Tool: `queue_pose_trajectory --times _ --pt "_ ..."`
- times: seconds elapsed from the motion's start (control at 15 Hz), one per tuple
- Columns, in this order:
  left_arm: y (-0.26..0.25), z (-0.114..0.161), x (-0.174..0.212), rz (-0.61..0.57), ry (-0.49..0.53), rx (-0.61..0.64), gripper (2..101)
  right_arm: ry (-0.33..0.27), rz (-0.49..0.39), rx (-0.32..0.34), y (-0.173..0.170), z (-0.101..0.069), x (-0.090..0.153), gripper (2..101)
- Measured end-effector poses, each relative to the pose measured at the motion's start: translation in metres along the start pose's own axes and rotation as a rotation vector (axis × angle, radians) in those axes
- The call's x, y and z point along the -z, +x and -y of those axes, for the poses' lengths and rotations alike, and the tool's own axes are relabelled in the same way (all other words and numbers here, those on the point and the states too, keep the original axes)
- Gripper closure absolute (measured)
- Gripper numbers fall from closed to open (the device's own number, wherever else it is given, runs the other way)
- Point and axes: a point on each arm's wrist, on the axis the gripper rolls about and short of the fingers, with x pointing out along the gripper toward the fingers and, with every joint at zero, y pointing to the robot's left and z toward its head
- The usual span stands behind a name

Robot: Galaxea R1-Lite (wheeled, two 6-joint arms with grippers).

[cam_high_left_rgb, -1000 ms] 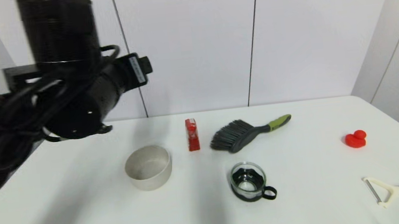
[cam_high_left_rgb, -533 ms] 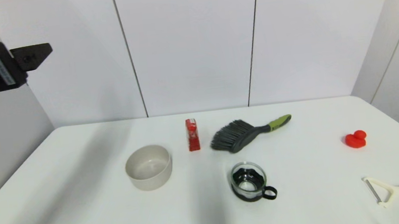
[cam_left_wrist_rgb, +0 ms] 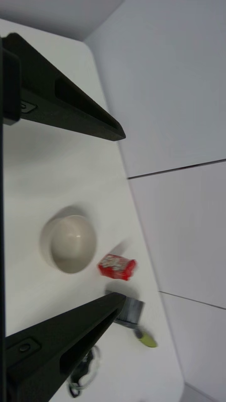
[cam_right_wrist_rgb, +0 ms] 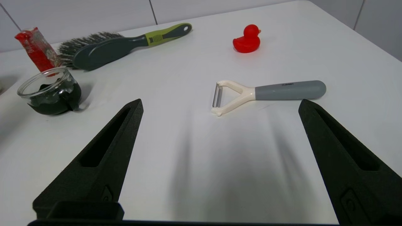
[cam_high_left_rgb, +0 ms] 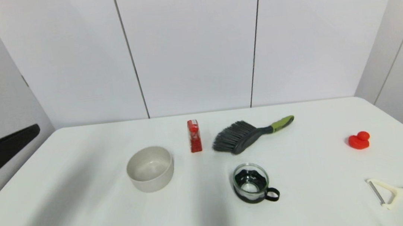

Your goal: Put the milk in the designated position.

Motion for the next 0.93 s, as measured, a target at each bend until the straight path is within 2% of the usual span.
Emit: queue_pose_trajectory --times 0.4,0.93 --pt "-0.053 0.018 0.072 -0.045 -0.006 -0.124 5.4 0.000 0.000 0.000 0.000 0.000 0.000 4.3" --pt "-0.089 0.039 0.158 -0.054 -0.009 -0.141 5.4 0.000 0.000 0.000 0.000 0.000 0.000 4.3"
